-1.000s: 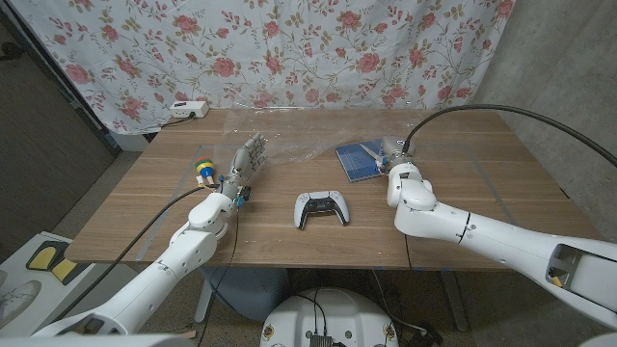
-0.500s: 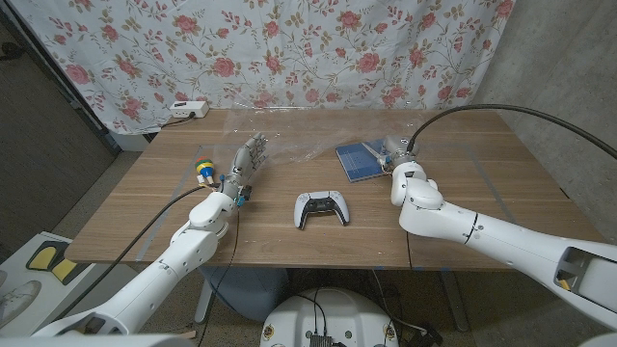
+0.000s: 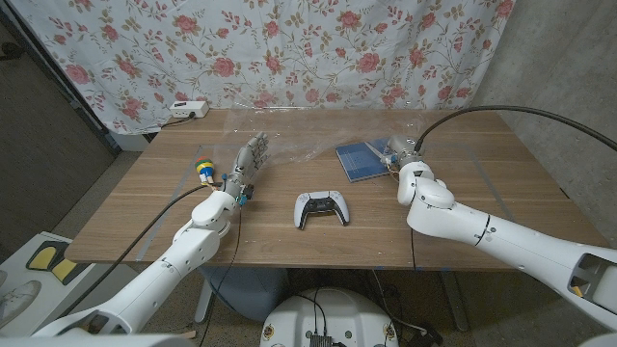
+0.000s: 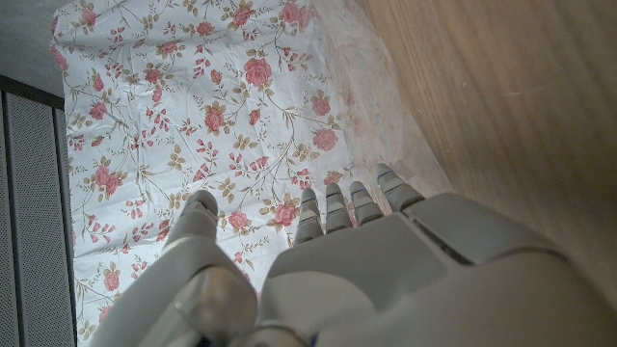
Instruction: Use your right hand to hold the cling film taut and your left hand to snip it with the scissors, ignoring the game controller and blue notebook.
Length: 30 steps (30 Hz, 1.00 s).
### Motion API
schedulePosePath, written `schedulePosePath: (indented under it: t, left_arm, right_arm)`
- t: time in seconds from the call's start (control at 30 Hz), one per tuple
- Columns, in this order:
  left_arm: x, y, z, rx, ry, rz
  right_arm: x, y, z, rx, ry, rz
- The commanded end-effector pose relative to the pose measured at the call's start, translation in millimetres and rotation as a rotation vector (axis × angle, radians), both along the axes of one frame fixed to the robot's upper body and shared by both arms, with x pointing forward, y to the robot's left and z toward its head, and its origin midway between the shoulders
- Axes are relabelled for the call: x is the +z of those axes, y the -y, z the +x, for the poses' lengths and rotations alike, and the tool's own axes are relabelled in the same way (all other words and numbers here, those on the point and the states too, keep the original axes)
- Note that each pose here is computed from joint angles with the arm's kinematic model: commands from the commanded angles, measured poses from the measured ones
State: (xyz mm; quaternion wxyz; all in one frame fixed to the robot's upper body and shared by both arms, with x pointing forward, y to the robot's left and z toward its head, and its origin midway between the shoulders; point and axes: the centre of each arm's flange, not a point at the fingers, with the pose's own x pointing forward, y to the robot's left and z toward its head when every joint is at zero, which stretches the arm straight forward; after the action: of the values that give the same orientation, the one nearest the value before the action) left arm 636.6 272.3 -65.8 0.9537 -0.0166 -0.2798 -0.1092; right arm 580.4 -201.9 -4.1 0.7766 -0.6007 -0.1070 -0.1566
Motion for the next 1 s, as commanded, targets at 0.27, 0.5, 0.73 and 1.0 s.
schedulePosePath:
  t: [0.27, 0.5, 0.73, 1.0]
  left_arm:
    - [-1.0, 5.2, 1.2, -0.005, -0.003, 0.001]
    - [-2.3, 6.5, 0.4, -0.006, -0.005, 0.000]
    - [-4.6, 9.0, -1.6, -0.030, -0.005, -0.029]
    - [-3.8, 11.6, -5.3, -0.037, 0.003, -0.023]
  right_arm:
    - [4.7, 17.3, -10.0, 0.126, -0.035, 0.166]
    - [8.3, 22.7, -14.6, 0.163, -0.016, 0.227]
    - [4.6, 32.8, -10.5, 0.212, -0.023, 0.317]
    - [5.8, 40.1, -10.0, 0.298, -0.033, 0.442]
